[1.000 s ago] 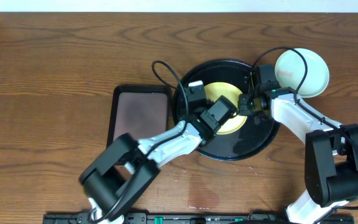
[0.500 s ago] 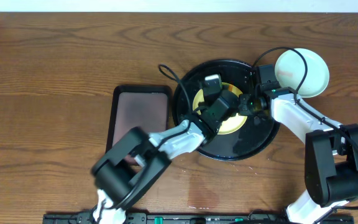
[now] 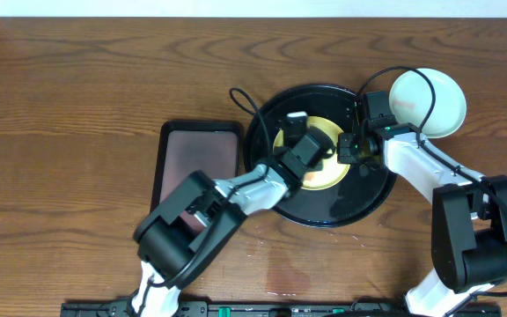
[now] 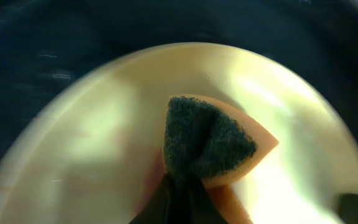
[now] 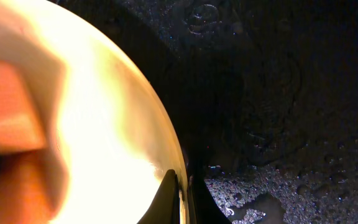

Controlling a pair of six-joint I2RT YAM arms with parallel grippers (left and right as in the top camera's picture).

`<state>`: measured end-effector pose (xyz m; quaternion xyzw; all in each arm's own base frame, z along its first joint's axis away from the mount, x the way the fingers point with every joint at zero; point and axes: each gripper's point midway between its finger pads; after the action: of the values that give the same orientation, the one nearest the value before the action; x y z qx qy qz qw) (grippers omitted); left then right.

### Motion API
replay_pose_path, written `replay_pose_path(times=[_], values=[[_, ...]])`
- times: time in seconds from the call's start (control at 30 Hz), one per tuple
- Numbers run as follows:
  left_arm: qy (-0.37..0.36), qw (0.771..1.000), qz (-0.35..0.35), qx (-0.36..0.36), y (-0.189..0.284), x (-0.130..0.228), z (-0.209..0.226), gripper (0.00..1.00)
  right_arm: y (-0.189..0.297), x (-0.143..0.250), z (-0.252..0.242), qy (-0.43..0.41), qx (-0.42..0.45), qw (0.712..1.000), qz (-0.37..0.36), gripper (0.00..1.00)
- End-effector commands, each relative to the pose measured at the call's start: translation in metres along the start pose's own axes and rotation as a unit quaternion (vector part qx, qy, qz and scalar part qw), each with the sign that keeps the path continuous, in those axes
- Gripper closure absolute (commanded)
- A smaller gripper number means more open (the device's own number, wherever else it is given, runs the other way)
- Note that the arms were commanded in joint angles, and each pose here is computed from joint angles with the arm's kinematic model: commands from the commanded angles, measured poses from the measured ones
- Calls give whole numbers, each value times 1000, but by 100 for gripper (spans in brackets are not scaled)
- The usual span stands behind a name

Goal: Clean dirty plates on tray and stack at the side

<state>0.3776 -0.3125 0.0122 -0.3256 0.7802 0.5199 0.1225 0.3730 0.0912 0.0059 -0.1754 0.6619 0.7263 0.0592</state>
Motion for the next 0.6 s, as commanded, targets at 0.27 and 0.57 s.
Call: replay_pose_path(times=[0.27,0.57], values=[[-20,980,-147,-136,71,-111,61,92,-4,5,3,7,6,1000,10,99],[-16,978,-174,-115,159,-143,53,93,43,-22,2,40,19,999,-23,99]])
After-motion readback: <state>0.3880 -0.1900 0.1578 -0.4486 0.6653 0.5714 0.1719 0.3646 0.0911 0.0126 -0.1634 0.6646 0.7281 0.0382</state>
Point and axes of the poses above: each gripper's point midway between its finger pads, its own y axis back along the fingers, its own z axis along the line the jaws close on, x = y × z, and after that the axes turned 11 degrees about y, right-handed
